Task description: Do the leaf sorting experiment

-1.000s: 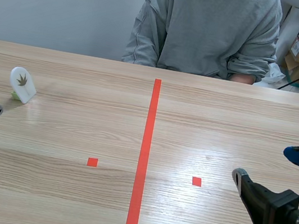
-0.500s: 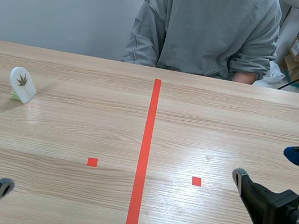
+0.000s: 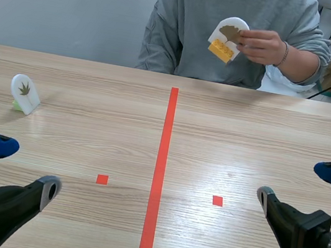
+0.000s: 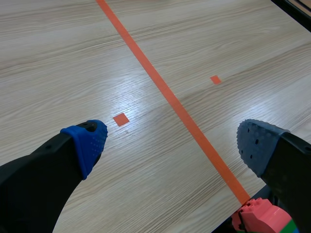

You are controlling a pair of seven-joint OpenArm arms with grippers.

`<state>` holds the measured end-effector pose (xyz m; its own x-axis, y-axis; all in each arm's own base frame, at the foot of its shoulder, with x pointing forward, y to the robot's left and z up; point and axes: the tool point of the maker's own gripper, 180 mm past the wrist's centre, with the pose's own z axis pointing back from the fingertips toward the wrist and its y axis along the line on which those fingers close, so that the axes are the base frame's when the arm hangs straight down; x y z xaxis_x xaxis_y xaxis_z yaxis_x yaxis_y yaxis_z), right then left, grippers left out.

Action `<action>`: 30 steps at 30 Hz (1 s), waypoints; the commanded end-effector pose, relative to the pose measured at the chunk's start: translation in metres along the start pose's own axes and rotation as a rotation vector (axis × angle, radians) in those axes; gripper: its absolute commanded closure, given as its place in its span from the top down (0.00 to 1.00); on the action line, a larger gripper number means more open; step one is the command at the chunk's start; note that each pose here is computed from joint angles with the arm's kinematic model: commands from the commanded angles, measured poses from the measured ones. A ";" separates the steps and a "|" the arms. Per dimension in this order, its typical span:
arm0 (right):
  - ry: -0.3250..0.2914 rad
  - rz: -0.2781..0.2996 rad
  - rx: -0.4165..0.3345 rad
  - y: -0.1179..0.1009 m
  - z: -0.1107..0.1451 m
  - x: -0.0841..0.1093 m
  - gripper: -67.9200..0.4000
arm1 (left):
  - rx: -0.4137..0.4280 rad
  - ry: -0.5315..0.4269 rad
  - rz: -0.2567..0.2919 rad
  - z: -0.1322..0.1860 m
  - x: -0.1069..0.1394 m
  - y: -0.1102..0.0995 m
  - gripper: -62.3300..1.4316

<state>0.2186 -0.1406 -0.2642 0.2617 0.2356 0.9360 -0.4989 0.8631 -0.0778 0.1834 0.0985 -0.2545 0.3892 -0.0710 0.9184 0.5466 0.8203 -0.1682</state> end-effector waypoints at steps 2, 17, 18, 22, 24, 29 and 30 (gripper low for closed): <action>-0.039 0.009 -0.004 -0.003 -0.001 0.012 0.83 | -0.001 -0.027 0.002 -0.001 0.006 0.002 0.92; -0.039 0.009 -0.004 -0.003 -0.001 0.012 0.83 | 0.001 -0.043 -0.013 -0.004 0.012 0.005 0.92; -0.039 0.009 -0.004 -0.003 -0.001 0.012 0.83 | 0.001 -0.043 -0.013 -0.004 0.012 0.005 0.92; -0.039 0.009 -0.004 -0.003 -0.001 0.012 0.83 | 0.001 -0.027 -0.013 -0.004 0.009 0.005 0.92; -0.039 0.009 -0.004 -0.003 -0.001 0.012 0.83 | 0.001 -0.020 -0.013 -0.005 0.007 0.005 0.92; -0.039 0.009 -0.004 -0.003 -0.001 0.012 0.83 | 0.000 -0.016 -0.013 -0.005 0.007 0.005 0.92; -0.039 0.009 -0.004 -0.003 -0.001 0.012 0.83 | -0.001 -0.015 -0.014 -0.005 0.007 0.005 0.92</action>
<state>0.2187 -0.1406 -0.2642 0.2617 0.2353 0.9360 -0.4984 0.8635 -0.0777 0.1926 0.1006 -0.2539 0.3778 -0.0868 0.9218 0.5476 0.8238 -0.1468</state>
